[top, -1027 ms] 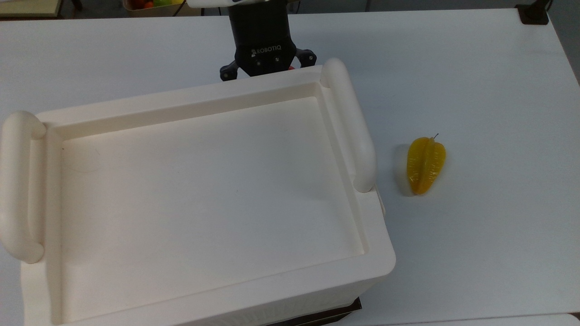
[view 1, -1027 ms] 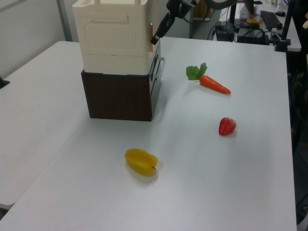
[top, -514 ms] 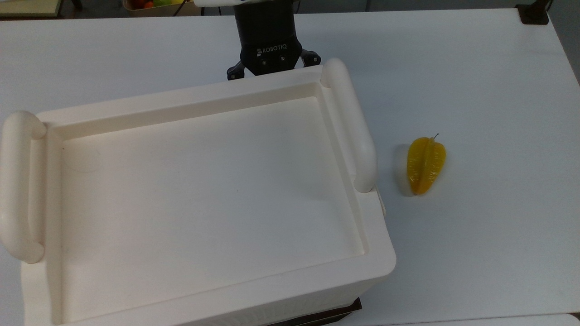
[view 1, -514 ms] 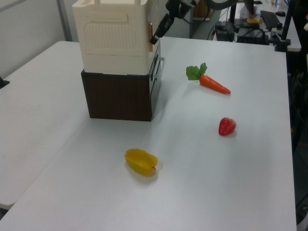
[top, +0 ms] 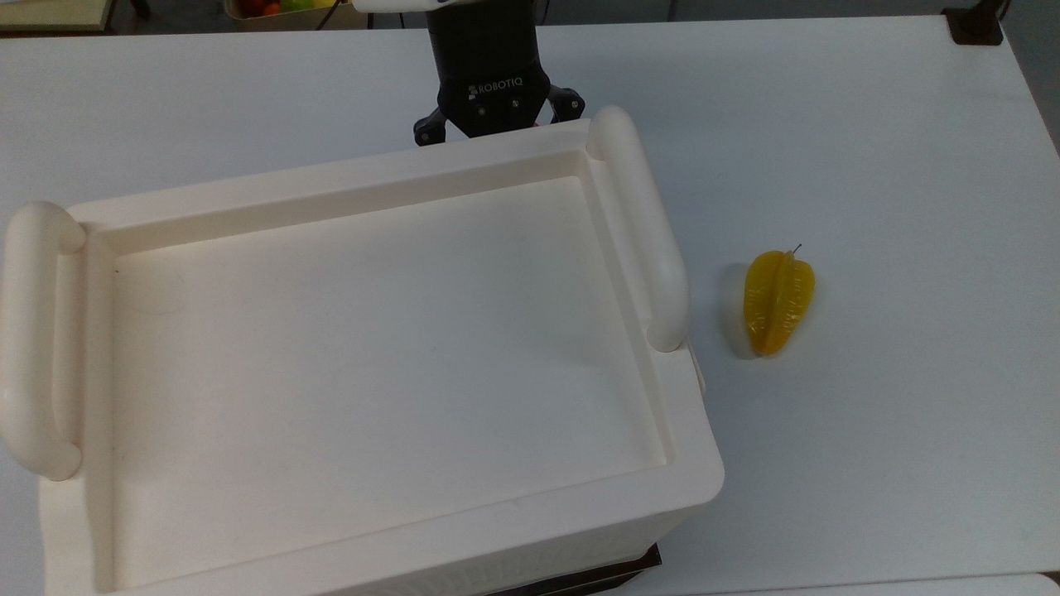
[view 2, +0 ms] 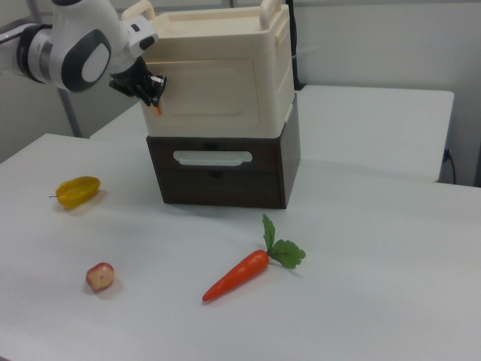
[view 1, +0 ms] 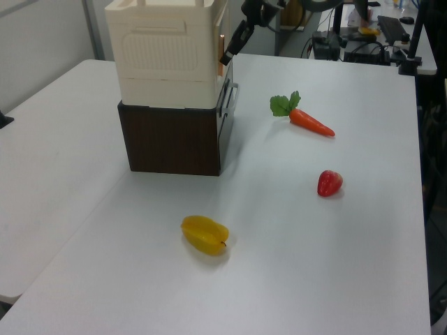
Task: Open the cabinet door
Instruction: 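Pull the door outward and down, swinging it open on its hinge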
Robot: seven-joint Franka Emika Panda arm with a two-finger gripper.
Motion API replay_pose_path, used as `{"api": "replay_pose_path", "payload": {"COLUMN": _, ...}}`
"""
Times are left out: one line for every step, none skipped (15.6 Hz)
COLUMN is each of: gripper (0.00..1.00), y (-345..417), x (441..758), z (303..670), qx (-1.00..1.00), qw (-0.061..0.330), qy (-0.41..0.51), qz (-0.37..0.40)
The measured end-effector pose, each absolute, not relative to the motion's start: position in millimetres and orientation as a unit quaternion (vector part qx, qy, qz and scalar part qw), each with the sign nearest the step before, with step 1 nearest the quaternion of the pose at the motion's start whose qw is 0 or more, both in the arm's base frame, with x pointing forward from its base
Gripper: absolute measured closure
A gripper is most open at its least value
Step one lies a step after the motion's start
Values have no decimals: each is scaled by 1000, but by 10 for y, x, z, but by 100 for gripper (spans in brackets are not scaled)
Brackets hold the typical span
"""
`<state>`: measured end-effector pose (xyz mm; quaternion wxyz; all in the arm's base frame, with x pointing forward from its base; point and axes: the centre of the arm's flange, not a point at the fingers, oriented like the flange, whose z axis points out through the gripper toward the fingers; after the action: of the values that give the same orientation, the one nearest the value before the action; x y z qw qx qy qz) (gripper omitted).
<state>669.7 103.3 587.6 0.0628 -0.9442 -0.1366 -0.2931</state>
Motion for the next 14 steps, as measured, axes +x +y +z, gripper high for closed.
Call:
{"api": "replay_pose_path", "payload": {"gripper": 85, "y": 1007, "x": 6671, "z": 5901, "qx": -948, "qw": 64, "qy": -137, "qz": -281}}
{"api": "replay_pose_path", "payload": {"gripper": 85, "y": 974, "x": 6633, "z": 5930, "qx": -951, "qw": 66, "qy": -137, "qz": -268}}
{"api": "replay_pose_path", "payload": {"gripper": 85, "y": 927, "x": 6585, "z": 5966, "qx": -955, "qw": 69, "qy": -137, "qz": -254}}
{"api": "replay_pose_path", "payload": {"gripper": 85, "y": 864, "x": 6528, "z": 6009, "qx": -959, "qw": 72, "qy": -136, "qz": -239}}
{"api": "replay_pose_path", "payload": {"gripper": 85, "y": 798, "x": 6474, "z": 6041, "qx": -962, "qw": 74, "qy": -135, "qz": -225}}
{"api": "replay_pose_path", "payload": {"gripper": 85, "y": 715, "x": 6411, "z": 6068, "qx": -966, "qw": 76, "qy": -134, "qz": -206}}
{"api": "replay_pose_path", "payload": {"gripper": 85, "y": 615, "x": 6343, "z": 6097, "qx": -971, "qw": 78, "qy": -130, "qz": -186}}
{"api": "replay_pose_path", "payload": {"gripper": 85, "y": 494, "x": 6273, "z": 6124, "qx": -975, "qw": 80, "qy": -125, "qz": -167}}
{"api": "replay_pose_path", "payload": {"gripper": 85, "y": 364, "x": 6194, "z": 6144, "qx": -979, "qw": 83, "qy": -119, "qz": -145}}
{"api": "replay_pose_path", "payload": {"gripper": 88, "y": 229, "x": 6114, "z": 6171, "qx": -982, "qw": 81, "qy": -113, "qz": -125}}
{"api": "replay_pose_path", "payload": {"gripper": 93, "y": 81, "x": 6024, "z": 6196, "qx": -986, "qw": 75, "qy": -107, "qz": -104}}
{"api": "replay_pose_path", "payload": {"gripper": 94, "y": -77, "x": 5934, "z": 6225, "qx": -989, "qw": 64, "qy": -99, "qz": -84}}
{"api": "replay_pose_path", "payload": {"gripper": 94, "y": -219, "x": 5862, "z": 6249, "qx": -992, "qw": 53, "qy": -86, "qz": -70}}
{"api": "replay_pose_path", "payload": {"gripper": 89, "y": -352, "x": 5804, "z": 6268, "qx": -995, "qw": 41, "qy": -68, "qz": -58}}
